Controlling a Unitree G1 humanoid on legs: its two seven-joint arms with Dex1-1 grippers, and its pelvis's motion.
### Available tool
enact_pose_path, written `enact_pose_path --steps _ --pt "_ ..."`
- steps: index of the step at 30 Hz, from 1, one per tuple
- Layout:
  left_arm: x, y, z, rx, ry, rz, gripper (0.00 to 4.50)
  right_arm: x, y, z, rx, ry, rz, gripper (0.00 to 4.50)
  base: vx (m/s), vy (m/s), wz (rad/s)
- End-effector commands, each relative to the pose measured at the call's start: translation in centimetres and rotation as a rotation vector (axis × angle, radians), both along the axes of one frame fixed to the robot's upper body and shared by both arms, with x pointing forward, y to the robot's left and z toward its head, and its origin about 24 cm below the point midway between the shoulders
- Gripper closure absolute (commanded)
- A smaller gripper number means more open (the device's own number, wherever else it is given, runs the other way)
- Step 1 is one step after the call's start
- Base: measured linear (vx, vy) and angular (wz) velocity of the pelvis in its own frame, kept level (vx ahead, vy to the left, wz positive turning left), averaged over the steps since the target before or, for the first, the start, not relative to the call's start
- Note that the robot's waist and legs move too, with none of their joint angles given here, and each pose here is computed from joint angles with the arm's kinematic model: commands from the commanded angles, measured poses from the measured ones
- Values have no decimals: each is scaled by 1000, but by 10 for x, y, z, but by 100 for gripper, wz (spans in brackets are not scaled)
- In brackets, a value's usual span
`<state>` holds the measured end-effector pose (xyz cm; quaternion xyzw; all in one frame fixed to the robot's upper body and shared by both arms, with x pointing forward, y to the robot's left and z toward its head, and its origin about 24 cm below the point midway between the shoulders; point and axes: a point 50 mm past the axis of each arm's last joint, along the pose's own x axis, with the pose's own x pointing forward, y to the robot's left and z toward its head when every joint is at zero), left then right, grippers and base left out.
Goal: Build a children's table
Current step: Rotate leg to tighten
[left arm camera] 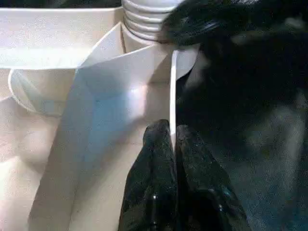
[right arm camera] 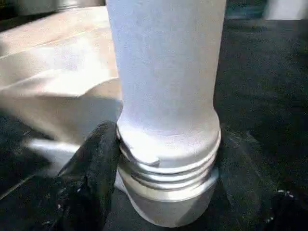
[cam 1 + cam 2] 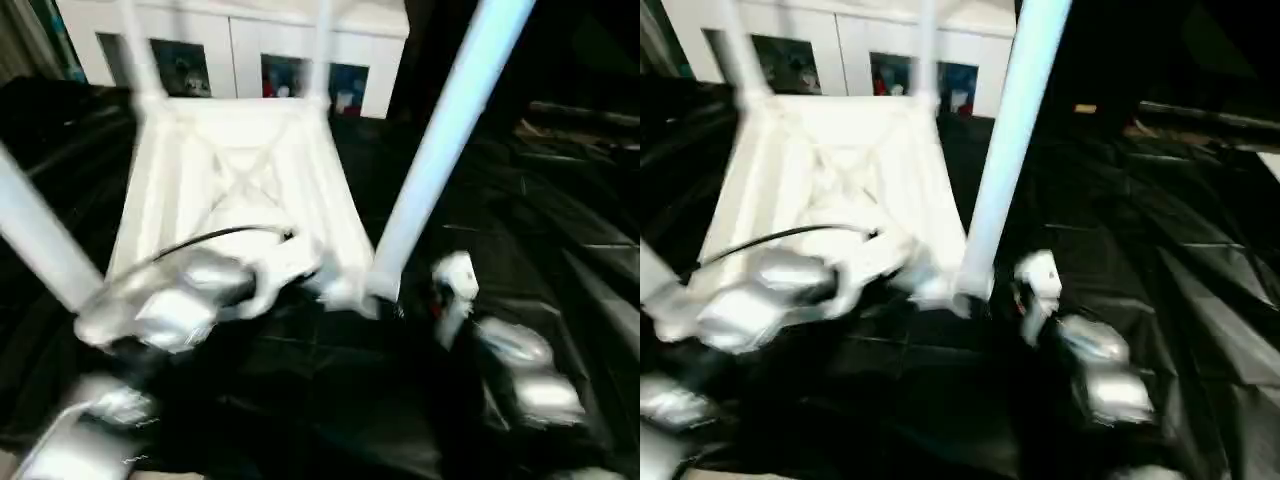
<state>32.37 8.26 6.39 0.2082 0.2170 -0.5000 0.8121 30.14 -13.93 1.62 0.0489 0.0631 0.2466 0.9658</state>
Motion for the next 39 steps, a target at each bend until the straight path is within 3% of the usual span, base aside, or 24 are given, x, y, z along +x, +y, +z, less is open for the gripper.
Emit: enact_pose_path --steps 1,6,9,11,14,22,28,39 --pt "-6 -4 -22 7 70 70 450 -4 -3 -21 -53 102 -104 180 0 0 0" --pt "-4 -18 -28 59 41 112 450 -2 28 -19 -26 79 -73 180 0 0 0" --pt "-4 -19 -27 63 40 100 450 -3 33 -13 31 51 -16 110 0 0 0" --pt "-6 -17 -25 64 47 69 450 -4 29 -5 66 22 49 104 0 0 0" --pt "-9 -10 -21 65 57 4 450 -6 16 3 27 -8 163 62 0 0 0" --pt "-21 13 -10 -1 118 -175 450 -14 -17 21 -50 -52 388 62 0 0 0" --pt "-35 26 -1 -49 184 -326 450 -17 -21 22 -94 -38 482 62 0 0 0" --pt "-33 35 3 -39 169 -322 450 -19 -15 20 -120 -21 588 62 0 0 0"
